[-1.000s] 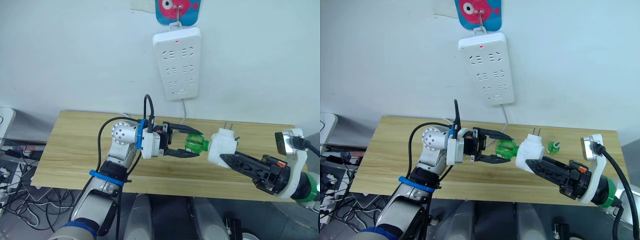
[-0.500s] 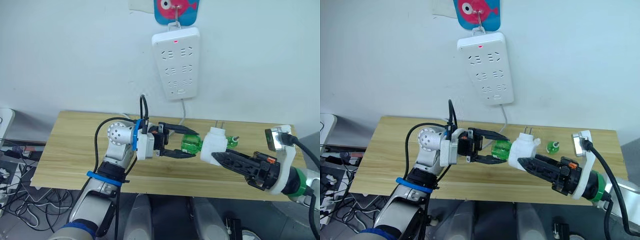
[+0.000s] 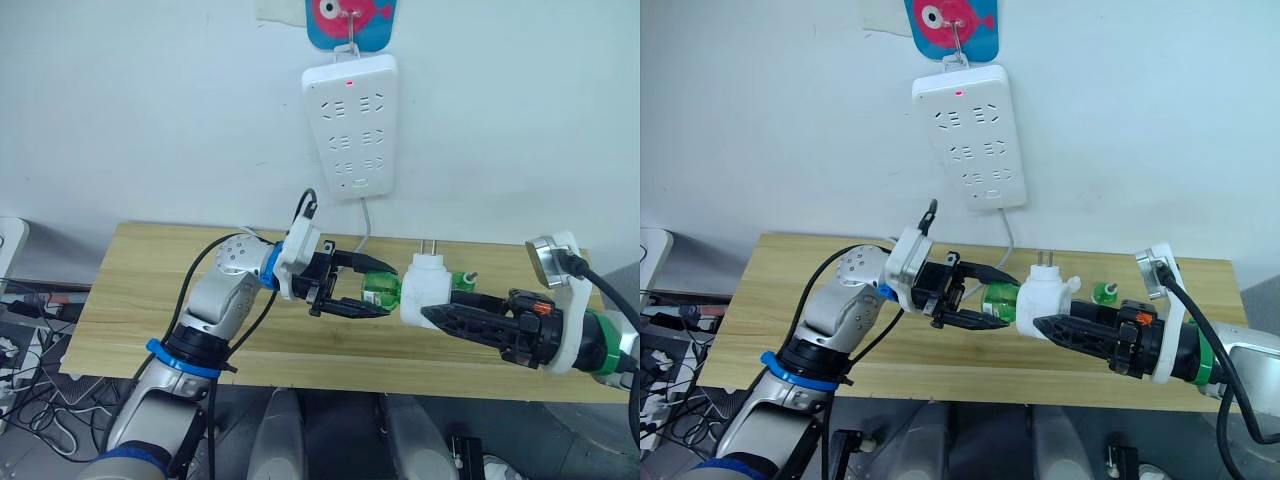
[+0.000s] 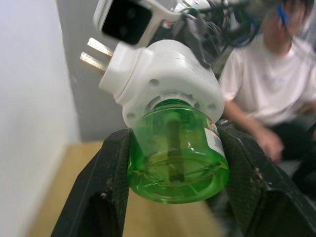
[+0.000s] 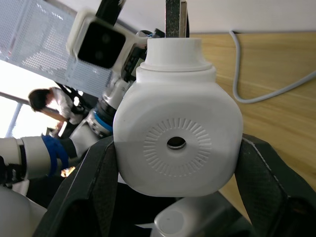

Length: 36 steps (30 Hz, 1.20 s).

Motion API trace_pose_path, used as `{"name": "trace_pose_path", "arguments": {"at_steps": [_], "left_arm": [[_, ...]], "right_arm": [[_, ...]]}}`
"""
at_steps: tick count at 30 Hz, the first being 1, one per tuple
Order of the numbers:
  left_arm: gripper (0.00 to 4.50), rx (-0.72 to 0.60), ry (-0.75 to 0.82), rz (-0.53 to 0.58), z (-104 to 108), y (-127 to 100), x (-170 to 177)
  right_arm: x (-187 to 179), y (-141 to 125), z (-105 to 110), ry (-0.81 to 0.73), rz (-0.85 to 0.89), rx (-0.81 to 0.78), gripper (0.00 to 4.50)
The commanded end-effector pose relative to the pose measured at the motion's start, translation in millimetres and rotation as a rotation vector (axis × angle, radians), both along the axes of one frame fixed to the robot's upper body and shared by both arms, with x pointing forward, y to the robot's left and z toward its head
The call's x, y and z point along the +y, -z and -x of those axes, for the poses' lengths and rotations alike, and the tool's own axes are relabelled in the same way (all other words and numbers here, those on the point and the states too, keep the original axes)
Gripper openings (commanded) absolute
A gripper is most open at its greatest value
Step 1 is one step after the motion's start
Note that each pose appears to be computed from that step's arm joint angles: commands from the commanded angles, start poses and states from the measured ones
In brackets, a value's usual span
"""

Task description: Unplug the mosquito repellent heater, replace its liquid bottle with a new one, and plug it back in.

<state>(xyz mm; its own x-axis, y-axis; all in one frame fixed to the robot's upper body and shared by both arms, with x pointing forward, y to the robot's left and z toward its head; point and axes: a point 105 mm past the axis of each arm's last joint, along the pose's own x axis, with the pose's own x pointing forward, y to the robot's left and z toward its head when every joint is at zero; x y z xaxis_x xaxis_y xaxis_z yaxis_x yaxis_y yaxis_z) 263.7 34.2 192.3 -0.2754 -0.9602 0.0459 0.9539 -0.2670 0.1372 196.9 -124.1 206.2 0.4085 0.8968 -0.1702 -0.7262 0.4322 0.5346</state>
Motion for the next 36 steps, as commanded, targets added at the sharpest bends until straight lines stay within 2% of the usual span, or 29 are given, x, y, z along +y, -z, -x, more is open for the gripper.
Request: {"name": "trace_pose_path", "arguments": {"at_steps": [1,4,6,11,15,20,24,31,34,36], "left_arm": [[2.25,0.308,0.081,-0.106,14,-13,-21],[2.25,0.627,0.122,-0.236,17,-8,-15],[2.25,0.784,0.189,-0.283,24,-11,-8],[2.25,1.049,0.296,-0.307,25,-18,4],[2.25,1.189,0.347,-0.312,22,-19,8],[2.25,1.246,0.421,-0.359,37,-20,18],[2.25,1.286,0.452,-0.365,40,-24,22],[2.25,1.296,0.456,-0.397,45,-23,19],[2.25,1.284,0.422,-0.415,44,-20,20],[2.97,1.28,0.394,-0.416,41,-18,19]], "right_arm": [[15,-1,21,-0.135,0.0,-0.002,2.98],[16,-6,22,-0.155,-0.02,-0.01,2.98],[18,-10,26,-0.191,-0.046,-0.019,2.98],[26,-17,36,-0.261,-0.104,-0.046,2.98],[31,-18,39,-0.27,-0.114,-0.06,2.98],[37,-24,42,-0.278,-0.176,-0.085,2.98],[41,-24,56,-0.345,-0.21,-0.07,2.98],[44,-20,66,-0.395,-0.16,-0.046,2.98],[40,-18,63,-0.385,-0.149,-0.033,2.98],[39,-18,61,-0.371,-0.152,-0.033,2.98]]}}
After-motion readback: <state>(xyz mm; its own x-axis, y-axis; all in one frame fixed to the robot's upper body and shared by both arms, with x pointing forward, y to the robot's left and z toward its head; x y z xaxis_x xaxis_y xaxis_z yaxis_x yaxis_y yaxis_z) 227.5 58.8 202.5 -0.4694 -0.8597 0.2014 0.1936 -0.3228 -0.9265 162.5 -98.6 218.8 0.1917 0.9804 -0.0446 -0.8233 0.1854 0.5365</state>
